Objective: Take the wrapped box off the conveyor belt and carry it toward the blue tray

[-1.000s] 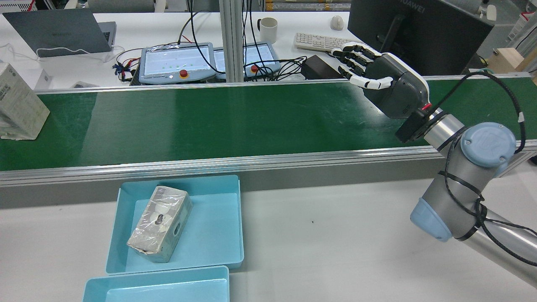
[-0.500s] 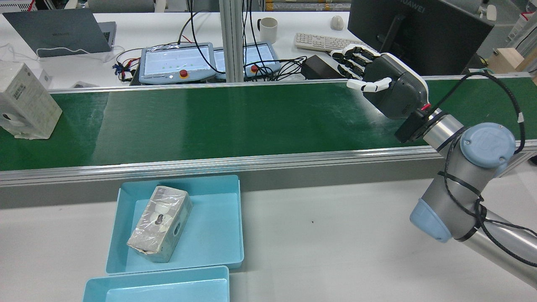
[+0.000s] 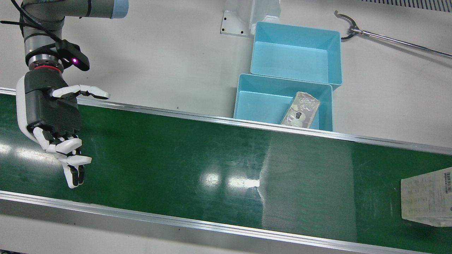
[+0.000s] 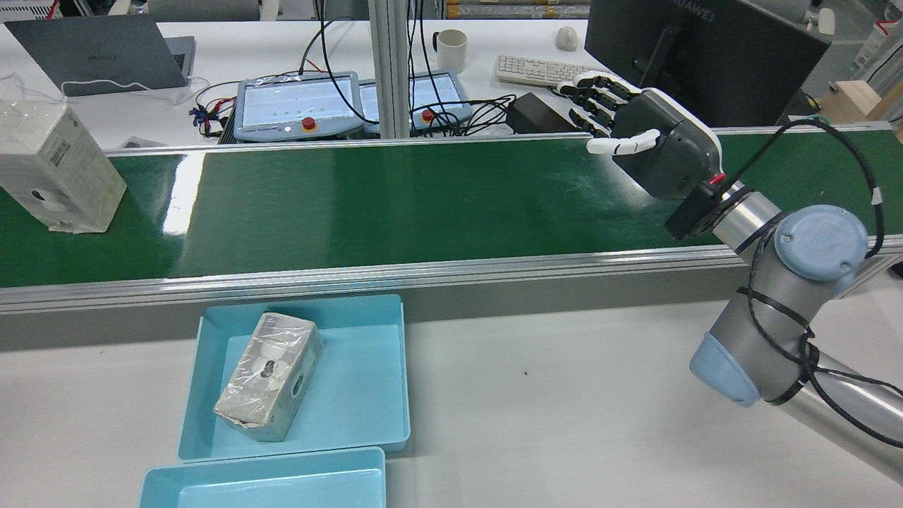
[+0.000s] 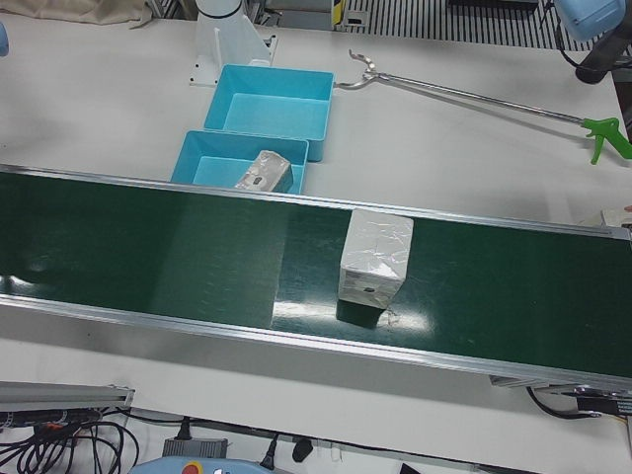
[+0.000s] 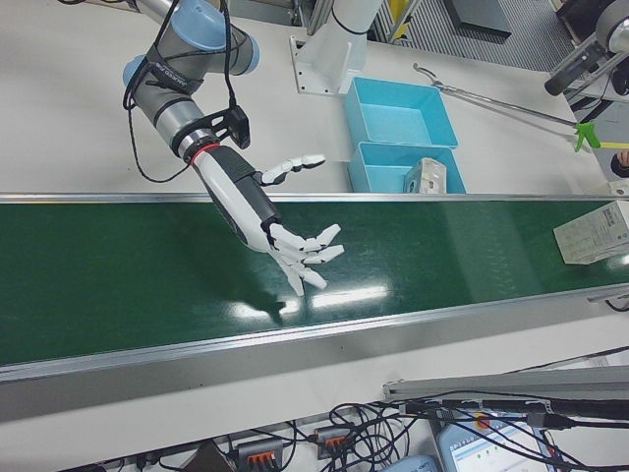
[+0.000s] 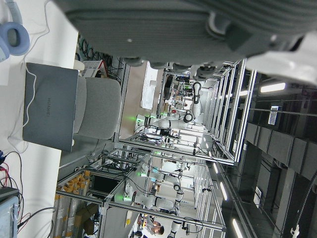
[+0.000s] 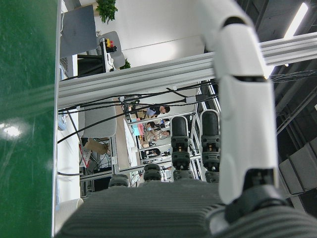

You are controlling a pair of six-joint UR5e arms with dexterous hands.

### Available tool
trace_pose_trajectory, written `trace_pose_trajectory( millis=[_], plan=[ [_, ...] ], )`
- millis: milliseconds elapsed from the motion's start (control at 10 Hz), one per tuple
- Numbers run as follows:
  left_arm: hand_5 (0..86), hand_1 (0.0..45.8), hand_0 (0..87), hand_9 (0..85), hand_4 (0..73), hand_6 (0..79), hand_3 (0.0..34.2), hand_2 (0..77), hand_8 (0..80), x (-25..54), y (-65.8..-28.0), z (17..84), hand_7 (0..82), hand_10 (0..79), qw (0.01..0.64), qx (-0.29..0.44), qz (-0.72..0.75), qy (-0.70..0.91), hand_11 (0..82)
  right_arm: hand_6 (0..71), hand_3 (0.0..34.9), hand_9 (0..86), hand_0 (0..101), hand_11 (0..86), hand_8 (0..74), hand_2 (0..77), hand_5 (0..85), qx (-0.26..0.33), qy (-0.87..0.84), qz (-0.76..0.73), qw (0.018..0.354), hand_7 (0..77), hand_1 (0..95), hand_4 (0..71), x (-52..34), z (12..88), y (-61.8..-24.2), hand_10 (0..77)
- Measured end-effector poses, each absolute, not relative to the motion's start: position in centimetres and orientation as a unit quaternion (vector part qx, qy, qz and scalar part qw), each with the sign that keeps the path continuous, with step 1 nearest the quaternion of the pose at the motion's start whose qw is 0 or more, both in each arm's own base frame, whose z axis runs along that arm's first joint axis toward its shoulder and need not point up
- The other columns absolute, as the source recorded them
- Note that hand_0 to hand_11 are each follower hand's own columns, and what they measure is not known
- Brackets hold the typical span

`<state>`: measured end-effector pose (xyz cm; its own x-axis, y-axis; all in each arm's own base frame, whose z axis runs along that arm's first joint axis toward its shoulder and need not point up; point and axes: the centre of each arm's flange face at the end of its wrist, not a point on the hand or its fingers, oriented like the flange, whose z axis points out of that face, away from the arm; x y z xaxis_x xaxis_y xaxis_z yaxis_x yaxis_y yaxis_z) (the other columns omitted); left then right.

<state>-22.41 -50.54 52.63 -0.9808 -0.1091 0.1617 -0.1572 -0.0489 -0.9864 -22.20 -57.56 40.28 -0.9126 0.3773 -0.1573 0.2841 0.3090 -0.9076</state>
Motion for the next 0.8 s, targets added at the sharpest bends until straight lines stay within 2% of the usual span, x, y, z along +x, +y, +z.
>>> trace_pose_trajectory(
  millis=[100, 200, 300, 400, 800],
  plan=[
    [1.1, 0.0, 0.0, 0.0, 0.0, 0.5, 0.0, 0.5, 0.0, -22.41, -50.54, 52.63, 0.0, 0.0, 0.017, 0.097, 0.718, -0.689, 0.0, 6.0, 8.9, 6.5, 52, 1.6, 1.6, 20.2, 36.0, -0.206, -0.807, 0.552, 0.043, 27.8, 17.5, 15.8, -22.35, 40.29, -57.52, 0.0],
    [1.1, 0.0, 0.0, 0.0, 0.0, 0.5, 0.0, 0.5, 0.0, -22.41, -50.55, 52.63, 0.0, 0.0, 0.017, 0.097, 0.718, -0.689, 0.0, 6.0, 8.9, 6.5, 52, 1.6, 1.6, 20.2, 36.0, -0.207, -0.807, 0.552, 0.043, 27.8, 17.5, 15.8, -22.48, 40.3, -57.49, 0.0],
    [1.1, 0.0, 0.0, 0.0, 0.0, 0.5, 0.0, 0.5, 0.0, -22.41, -50.55, 52.63, 0.0, 0.5, 0.017, 0.097, 0.718, -0.689, 0.0, 6.0, 13.1, 8.2, 45, 1.1, 1.6, 3.3, 36.5, -0.207, -0.806, 0.552, 0.043, 27.8, 7.6, 19.6, -22.54, 40.33, -57.48, 0.0],
    [1.1, 0.0, 0.0, 0.0, 0.0, 0.5, 0.0, 1.1, 0.0, -22.41, -50.55, 52.63, 0.5, 0.5, 0.017, 0.097, 0.718, -0.689, 0.0, 7.1, 12.5, 8.2, 46, 1.1, 1.6, 5.5, 37.6, -0.208, -0.806, 0.553, 0.044, 27.8, 8.2, 20.7, -22.6, 40.38, -57.48, 0.0],
    [1.1, 0.0, 0.0, 0.0, 0.0, 0.5, 0.0, 0.5, 0.0, -22.41, -50.54, 52.63, 0.0, 0.5, 0.017, 0.097, 0.718, -0.689, 0.0, 6.5, 11.8, 9.3, 46, 1.1, 1.6, 5.5, 37.6, -0.209, -0.804, 0.554, 0.044, 27.8, 8.2, 20.7, -22.71, 40.6, -57.47, 0.0]
  ],
)
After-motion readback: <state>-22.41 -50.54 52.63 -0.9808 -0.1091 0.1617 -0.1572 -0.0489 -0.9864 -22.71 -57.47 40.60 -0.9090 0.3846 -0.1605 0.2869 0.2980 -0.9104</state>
